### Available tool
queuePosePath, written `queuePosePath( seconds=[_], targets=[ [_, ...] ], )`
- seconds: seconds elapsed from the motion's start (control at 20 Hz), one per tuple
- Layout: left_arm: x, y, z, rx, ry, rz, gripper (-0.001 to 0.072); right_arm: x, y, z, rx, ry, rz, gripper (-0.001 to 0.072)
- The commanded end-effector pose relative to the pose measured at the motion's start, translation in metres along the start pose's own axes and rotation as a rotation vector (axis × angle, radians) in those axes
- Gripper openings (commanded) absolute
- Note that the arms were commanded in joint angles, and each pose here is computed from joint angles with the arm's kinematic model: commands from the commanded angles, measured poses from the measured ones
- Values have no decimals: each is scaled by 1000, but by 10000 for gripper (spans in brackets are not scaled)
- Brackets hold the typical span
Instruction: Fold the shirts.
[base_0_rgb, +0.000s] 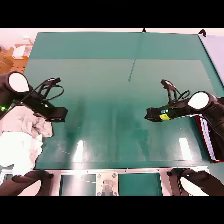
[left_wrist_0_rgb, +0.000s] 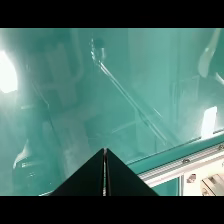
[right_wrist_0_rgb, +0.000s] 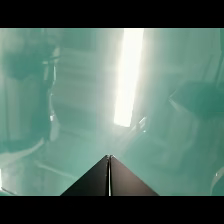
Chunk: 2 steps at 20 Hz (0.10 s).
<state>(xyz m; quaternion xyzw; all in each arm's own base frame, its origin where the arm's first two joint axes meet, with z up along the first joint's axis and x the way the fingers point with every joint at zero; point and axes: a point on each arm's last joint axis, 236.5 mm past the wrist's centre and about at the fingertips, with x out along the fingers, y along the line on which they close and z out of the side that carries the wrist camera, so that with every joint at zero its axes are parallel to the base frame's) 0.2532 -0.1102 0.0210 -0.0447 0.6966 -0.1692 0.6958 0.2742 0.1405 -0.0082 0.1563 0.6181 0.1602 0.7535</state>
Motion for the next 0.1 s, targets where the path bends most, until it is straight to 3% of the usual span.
queuePosePath(
  seconds=[0.0, 0.05],
  targets=[
    [1, 1, -1, -3, -13, 2, 22, 4, 6, -5, -21, 8, 4, 13],
    [1, 0, -1, -3, -12, 2, 21, 4, 6, -5, -20, 8, 5, 13]
  ],
)
